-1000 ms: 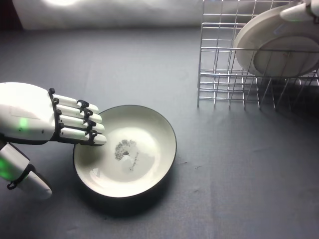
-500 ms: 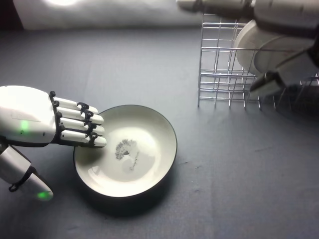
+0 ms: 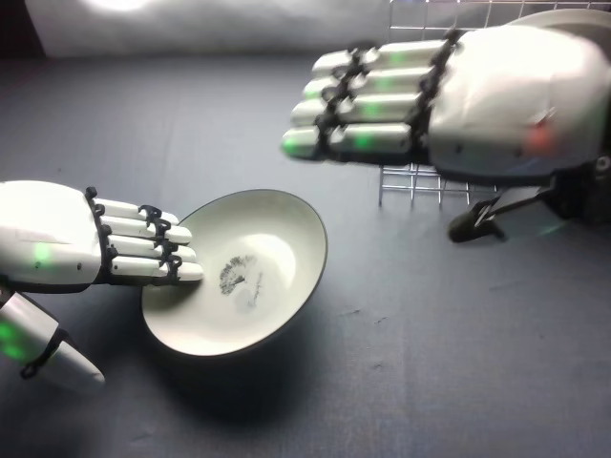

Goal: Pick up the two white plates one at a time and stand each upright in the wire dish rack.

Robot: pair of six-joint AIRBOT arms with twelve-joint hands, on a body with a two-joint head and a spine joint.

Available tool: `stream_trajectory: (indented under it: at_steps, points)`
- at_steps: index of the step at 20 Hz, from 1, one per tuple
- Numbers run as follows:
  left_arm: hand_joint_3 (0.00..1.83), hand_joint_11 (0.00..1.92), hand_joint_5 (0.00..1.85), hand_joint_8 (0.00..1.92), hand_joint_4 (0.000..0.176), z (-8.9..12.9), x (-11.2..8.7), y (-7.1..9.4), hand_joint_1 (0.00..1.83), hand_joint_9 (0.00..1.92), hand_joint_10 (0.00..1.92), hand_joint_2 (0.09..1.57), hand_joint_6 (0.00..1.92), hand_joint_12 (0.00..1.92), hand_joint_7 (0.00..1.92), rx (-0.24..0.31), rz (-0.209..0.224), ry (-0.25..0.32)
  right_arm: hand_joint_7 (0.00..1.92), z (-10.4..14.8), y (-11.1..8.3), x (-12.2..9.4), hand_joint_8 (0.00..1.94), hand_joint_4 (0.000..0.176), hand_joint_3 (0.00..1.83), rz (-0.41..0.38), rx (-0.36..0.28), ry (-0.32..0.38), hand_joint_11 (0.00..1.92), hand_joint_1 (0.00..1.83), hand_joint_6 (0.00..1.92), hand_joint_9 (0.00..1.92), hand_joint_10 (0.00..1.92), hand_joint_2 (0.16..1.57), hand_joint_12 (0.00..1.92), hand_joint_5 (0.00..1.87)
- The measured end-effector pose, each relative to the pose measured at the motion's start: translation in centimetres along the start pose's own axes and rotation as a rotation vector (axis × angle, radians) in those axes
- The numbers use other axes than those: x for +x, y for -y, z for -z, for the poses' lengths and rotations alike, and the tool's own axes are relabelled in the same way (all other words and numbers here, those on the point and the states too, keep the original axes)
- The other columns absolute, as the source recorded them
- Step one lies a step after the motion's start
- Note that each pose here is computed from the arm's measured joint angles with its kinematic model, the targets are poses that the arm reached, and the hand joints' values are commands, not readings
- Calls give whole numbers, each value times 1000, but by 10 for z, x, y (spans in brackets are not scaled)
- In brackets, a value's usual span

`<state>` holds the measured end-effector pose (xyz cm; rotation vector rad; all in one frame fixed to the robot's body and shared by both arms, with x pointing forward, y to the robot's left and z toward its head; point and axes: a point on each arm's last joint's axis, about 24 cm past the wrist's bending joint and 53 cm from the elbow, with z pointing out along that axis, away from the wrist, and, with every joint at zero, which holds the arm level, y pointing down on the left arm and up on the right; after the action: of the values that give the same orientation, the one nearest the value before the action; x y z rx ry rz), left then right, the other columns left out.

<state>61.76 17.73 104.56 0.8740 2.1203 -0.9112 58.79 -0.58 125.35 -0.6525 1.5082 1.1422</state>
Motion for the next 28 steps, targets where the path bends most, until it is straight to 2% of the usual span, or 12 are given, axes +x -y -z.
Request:
stream_trajectory:
  at_steps: [3,5,10,11,14,19,22,28]
  points:
    - [0,0,14,0,0,1,5,-2,0,0,0,1037,5,0,0,1,58,-3,0,-7,-9,5,0,0,17,-5,-29,-2,0,1261,0,0,0,892,0,0]
    - [0,0,3,0,0,1,10,-4,0,0,0,1037,0,0,0,4,95,-7,0,-13,-8,21,0,0,16,-19,-29,-33,0,1283,0,0,0,897,0,0]
    - [0,0,7,0,0,1,16,-5,0,0,0,1039,2,0,0,4,132,-11,0,-29,-4,48,0,0,10,-37,-32,-79,0,1261,0,0,0,893,0,0]
    - [0,0,1,0,0,1,16,-5,0,0,0,1042,0,0,0,5,137,-10,0,-33,0,59,0,0,10,-37,-28,-96,0,1271,0,0,0,894,0,0]
    - [0,0,2,0,0,1,16,-6,0,0,0,1043,1,0,0,5,136,-11,0,-43,8,72,0,0,7,-43,-18,-115,0,1298,0,0,0,896,0,0]
    - [0,0,0,0,0,2,17,-7,0,0,0,1037,0,0,0,8,138,-17,0,-68,6,93,0,0,3,-58,-43,-134,0,1290,0,0,0,894,0,0]
    - [0,0,0,0,0,1,18,-7,0,0,0,1041,0,0,0,12,140,-19,0,-87,9,103,0,0,13,-63,-50,-136,0,1300,0,0,0,920,0,0]
    - [5,0,0,0,0,1,19,-7,0,0,0,1057,0,0,0,13,140,-21,0,-105,12,111,0,0,13,-63,-53,-137,26,1243,0,0,0,933,12,0]
